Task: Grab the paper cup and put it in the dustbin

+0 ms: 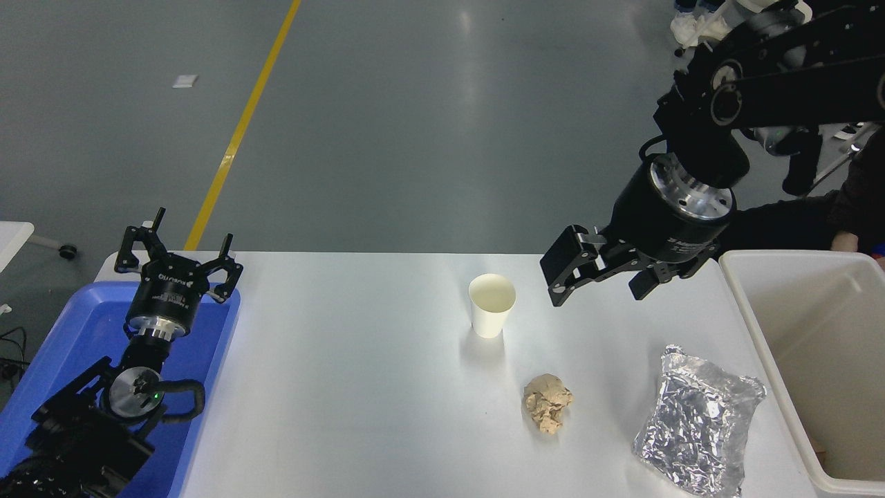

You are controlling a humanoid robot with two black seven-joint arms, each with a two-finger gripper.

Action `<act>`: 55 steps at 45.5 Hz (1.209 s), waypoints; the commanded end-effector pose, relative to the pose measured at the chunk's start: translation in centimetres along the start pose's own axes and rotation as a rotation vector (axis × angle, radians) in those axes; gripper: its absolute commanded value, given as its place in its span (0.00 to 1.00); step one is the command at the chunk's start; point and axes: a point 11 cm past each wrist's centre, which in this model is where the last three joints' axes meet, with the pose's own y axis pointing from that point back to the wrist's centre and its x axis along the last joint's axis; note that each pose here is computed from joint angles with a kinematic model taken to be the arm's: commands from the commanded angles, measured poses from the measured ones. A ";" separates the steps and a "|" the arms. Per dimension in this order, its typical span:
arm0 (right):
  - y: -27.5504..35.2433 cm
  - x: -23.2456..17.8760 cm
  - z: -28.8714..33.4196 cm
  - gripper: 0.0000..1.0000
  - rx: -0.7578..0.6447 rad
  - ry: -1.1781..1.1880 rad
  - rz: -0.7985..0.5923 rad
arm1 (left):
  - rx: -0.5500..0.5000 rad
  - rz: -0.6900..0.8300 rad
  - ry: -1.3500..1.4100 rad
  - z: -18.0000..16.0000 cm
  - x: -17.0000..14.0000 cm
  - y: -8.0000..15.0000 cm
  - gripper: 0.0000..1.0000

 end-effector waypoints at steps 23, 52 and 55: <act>-5.6 7.9 -3.4 1.00 0.072 0.033 0.215 | 0.000 -0.003 0.001 -0.1 -0.1 -0.1 1.00; -23.5 11.2 2.3 1.00 0.085 -0.028 0.441 | 0.000 -0.006 0.002 0.0 -0.2 -0.2 1.00; -24.4 10.8 3.1 1.00 0.070 -0.030 0.445 | 0.002 -0.007 0.001 -0.1 -0.2 -0.2 1.00</act>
